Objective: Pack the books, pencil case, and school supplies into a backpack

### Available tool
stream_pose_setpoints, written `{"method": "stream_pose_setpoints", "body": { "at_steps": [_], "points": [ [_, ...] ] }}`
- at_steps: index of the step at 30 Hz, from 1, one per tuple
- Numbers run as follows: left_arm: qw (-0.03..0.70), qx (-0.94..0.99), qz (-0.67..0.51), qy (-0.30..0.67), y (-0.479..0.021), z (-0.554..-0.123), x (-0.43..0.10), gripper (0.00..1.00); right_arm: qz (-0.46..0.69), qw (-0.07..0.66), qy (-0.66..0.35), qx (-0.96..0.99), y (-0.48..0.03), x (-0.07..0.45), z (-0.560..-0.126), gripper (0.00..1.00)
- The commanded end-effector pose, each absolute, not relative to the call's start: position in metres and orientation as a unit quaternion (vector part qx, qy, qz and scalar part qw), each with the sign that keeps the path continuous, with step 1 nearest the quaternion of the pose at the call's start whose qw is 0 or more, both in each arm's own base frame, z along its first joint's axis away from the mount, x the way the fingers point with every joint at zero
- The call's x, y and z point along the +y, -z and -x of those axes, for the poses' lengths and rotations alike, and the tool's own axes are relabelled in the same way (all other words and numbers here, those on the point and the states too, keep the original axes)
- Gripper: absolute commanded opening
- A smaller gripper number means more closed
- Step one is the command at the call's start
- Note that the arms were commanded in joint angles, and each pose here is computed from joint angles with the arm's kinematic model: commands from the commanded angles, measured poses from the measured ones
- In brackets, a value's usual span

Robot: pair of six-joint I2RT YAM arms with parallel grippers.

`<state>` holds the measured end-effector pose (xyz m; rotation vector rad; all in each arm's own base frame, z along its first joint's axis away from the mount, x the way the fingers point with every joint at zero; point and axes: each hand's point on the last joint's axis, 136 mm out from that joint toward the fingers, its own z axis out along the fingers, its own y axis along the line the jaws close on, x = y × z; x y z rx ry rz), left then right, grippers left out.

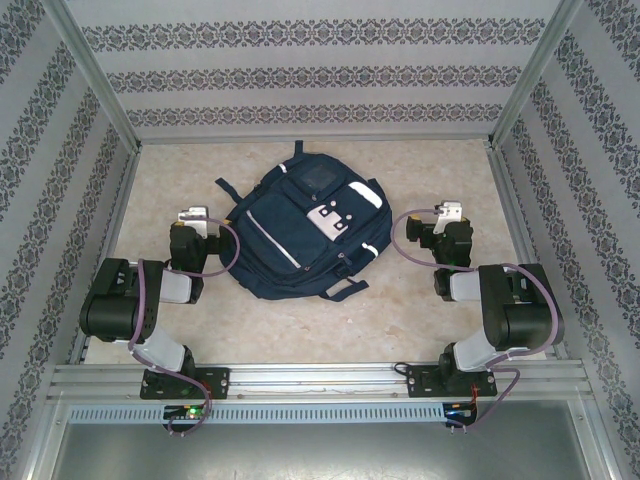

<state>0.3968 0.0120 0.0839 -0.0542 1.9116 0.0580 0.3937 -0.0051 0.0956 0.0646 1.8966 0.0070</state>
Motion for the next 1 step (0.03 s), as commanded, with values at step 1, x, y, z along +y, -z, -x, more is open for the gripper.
{"method": "stream_pose_setpoints", "body": {
  "at_steps": [1],
  "points": [
    [0.578,0.815,0.023,-0.02,-0.0882,-0.4006,0.0136,0.99,-0.022,0.598,0.001,0.801,-0.1077,-0.0026,-0.3979,0.98]
  ]
}}
